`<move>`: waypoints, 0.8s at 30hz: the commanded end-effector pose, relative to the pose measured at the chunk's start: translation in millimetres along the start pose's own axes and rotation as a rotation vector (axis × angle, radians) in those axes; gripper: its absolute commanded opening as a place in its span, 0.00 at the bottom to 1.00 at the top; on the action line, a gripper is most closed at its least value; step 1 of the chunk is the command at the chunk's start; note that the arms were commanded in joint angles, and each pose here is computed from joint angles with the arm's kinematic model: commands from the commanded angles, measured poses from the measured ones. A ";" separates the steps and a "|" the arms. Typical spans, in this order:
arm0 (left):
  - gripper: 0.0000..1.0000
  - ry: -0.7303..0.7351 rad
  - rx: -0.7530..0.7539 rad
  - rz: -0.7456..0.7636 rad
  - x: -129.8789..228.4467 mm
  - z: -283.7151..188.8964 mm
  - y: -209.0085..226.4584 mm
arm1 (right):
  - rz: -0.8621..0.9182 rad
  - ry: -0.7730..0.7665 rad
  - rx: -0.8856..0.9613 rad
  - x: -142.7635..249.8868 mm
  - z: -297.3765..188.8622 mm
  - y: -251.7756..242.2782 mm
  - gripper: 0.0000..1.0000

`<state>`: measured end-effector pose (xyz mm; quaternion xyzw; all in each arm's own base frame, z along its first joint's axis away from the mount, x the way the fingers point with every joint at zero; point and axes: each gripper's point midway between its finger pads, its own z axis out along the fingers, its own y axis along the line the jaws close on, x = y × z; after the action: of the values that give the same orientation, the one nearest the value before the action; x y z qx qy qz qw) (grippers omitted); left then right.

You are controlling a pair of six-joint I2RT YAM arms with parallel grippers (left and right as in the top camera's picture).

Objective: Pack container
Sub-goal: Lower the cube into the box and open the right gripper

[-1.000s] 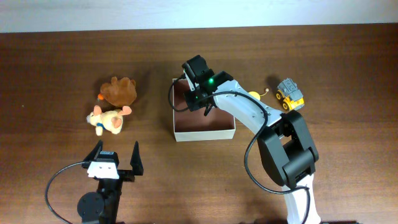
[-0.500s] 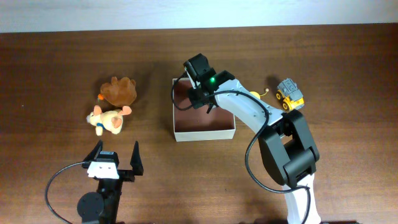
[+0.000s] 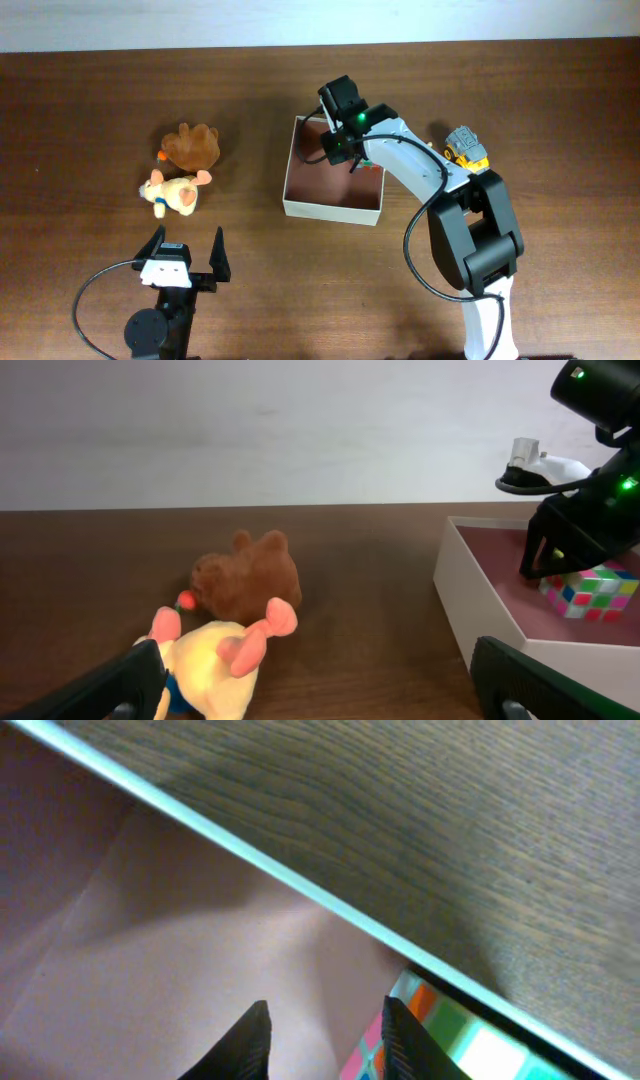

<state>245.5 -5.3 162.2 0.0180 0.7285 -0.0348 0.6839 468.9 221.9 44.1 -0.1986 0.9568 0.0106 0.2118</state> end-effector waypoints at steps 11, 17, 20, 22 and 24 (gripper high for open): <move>0.99 -0.003 0.005 0.009 0.9 -0.2 -0.4 | -0.119 0.011 -0.167 -0.8 -14.8 66.5 0.40; 0.99 -0.003 0.005 0.009 0.9 -0.2 -0.4 | -0.183 0.032 -0.189 9.2 -18.7 92.3 0.40; 0.99 -0.003 0.005 0.009 0.9 -0.2 -0.3 | -0.202 0.040 -0.196 13.0 -20.3 102.3 0.40; 0.99 -0.003 0.005 0.009 0.9 -0.2 -0.4 | -0.216 0.047 -0.206 16.4 -21.8 110.1 0.40; 0.99 -0.003 0.005 0.009 0.9 -0.2 -0.4 | -0.234 0.053 -0.220 19.6 -23.1 116.5 0.40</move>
<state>245.5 -5.3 162.2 0.0180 0.7285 -0.0348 0.6839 404.7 306.1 46.7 -0.3129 0.9326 0.0723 0.1648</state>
